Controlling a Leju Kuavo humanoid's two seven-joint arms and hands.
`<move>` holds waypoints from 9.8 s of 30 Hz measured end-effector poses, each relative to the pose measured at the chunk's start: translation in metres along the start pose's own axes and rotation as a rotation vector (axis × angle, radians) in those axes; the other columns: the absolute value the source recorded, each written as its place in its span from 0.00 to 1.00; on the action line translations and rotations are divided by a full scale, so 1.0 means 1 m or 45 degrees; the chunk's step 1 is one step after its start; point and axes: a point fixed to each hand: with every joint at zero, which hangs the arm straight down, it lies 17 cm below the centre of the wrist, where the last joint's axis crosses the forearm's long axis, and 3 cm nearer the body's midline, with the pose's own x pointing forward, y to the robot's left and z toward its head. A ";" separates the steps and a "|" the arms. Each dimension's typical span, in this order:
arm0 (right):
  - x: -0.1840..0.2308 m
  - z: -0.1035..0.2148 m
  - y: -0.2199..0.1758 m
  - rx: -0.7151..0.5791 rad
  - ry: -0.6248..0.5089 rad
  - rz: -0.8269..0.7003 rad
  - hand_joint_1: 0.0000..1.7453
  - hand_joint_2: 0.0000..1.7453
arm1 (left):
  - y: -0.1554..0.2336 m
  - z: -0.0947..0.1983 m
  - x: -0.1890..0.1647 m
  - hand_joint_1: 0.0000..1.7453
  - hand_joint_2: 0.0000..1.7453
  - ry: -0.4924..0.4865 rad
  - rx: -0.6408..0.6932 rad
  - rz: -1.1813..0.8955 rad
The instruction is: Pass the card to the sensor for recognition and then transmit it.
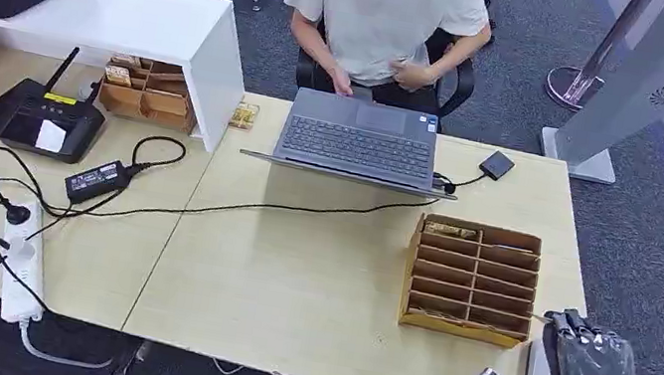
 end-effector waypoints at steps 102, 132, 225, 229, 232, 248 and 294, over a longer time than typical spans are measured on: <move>-0.048 -0.019 0.012 0.019 0.073 0.105 1.00 1.00 | 0.006 0.001 -0.005 0.00 1.00 0.033 -0.014 -0.137; -0.032 -0.159 -0.077 -0.319 -0.136 0.172 1.00 1.00 | -0.018 -0.003 0.009 0.00 1.00 0.037 -0.059 -0.149; 0.290 -0.322 -0.165 -0.330 -0.628 0.068 0.00 1.00 | -0.116 -0.001 0.013 0.00 1.00 0.168 -0.246 -0.241; 0.275 -0.325 -0.158 -0.320 -0.610 0.086 0.00 1.00 | -0.117 -0.001 0.013 0.00 1.00 0.169 -0.254 -0.233; 0.266 -0.327 -0.156 -0.315 -0.596 0.100 0.00 1.00 | -0.116 -0.001 0.013 0.00 1.00 0.172 -0.252 -0.230; 0.147 -0.360 -0.150 -0.282 -0.405 0.252 0.00 1.00 | -0.112 -0.001 0.017 0.00 1.00 0.143 -0.260 -0.160; 0.099 -0.173 -0.120 -0.481 -0.491 -0.084 0.00 1.00 | -0.057 -0.002 0.030 0.00 1.00 0.032 -0.202 -0.048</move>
